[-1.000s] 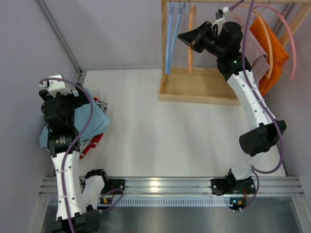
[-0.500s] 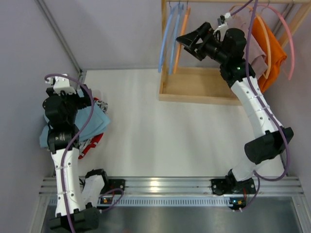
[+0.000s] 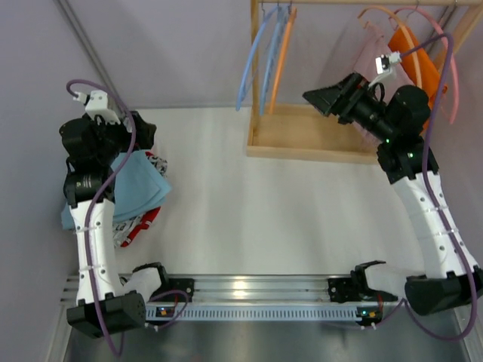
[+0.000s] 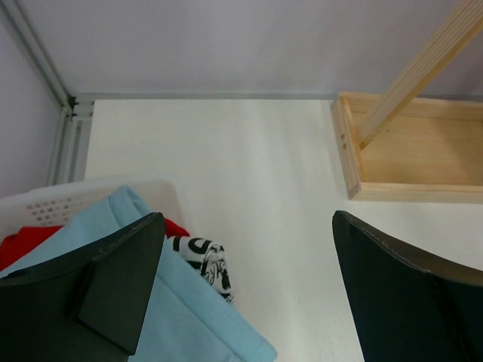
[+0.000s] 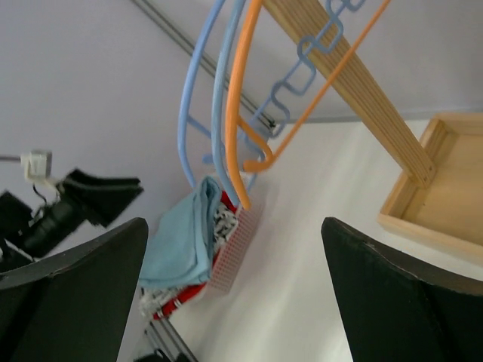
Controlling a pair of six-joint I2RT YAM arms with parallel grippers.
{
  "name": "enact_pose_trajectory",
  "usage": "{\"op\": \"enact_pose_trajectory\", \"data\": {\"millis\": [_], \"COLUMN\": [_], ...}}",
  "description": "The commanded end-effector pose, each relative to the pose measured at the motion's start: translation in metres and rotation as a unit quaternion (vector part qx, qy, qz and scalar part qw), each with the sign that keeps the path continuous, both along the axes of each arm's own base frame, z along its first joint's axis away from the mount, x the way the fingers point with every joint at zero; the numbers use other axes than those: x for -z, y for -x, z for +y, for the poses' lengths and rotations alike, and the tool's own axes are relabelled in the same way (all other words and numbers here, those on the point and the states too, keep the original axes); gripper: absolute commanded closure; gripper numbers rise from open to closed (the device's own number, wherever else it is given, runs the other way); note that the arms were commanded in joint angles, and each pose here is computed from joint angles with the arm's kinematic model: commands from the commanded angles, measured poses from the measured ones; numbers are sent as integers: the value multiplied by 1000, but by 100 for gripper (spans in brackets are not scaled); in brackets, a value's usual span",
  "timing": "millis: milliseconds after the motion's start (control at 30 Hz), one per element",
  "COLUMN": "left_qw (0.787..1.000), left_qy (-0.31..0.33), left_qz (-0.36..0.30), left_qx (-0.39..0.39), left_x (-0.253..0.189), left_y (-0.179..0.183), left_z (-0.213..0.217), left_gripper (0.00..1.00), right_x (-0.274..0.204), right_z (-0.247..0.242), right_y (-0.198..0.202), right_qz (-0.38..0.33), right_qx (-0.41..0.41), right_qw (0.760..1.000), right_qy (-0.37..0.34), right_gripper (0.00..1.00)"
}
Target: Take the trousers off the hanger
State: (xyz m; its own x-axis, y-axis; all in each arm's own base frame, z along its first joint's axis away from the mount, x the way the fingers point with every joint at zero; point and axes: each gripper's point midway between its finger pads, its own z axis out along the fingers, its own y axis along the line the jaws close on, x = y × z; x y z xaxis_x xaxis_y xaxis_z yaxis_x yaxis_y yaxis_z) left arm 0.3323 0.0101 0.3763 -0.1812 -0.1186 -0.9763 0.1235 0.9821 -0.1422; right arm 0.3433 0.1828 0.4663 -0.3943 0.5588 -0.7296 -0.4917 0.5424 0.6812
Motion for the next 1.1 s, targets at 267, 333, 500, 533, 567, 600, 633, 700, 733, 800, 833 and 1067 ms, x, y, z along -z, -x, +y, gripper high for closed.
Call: {"op": "enact_pose_trajectory", "data": {"millis": [267, 333, 500, 533, 567, 600, 633, 700, 733, 800, 833, 1067], "left_qw": [987, 974, 964, 961, 959, 956, 952, 950, 948, 947, 947, 958], "left_qy": [-88, -96, -115, -128, -145, -153, -160, -163, -164, -163, -161, -134], "left_qz": [101, 116, 173, 185, 190, 187, 200, 209, 217, 223, 224, 203], "left_qx": [92, 169, 167, 161, 156, 165, 167, 167, 166, 165, 166, 152], "left_x": [30, 48, 95, 108, 115, 117, 129, 139, 147, 153, 154, 133], "left_y": [-42, -30, -30, -26, -25, -18, -14, -8, -3, 2, 6, 10], "left_z": [-83, -136, -150, -150, -148, -153, -151, -149, -146, -144, -144, -142], "left_gripper": [2, 2, 2, 2, 2, 2, 2, 2, 2, 2, 2, 2], "right_x": [113, 137, 182, 185, 193, 195, 200, 208, 210, 214, 214, 208], "right_z": [-43, -50, -66, -67, -67, -68, -70, -73, -75, -76, -75, -68], "right_y": [92, 102, 108, 109, 110, 112, 112, 115, 115, 117, 118, 122], "right_qz": [-58, -56, -35, -35, -31, -32, -30, -27, -27, -25, -26, -34], "right_qx": [17, 13, 24, 22, 16, 17, 16, 17, 19, 17, 15, -4], "right_qw": [977, 969, 955, 954, 953, 952, 951, 949, 947, 947, 947, 952], "right_qy": [206, 240, 293, 298, 301, 303, 309, 315, 319, 320, 320, 304], "right_gripper": [0, 1, 1, 1, 1, 1, 0, 1, 1, 1, 0, 0]}}
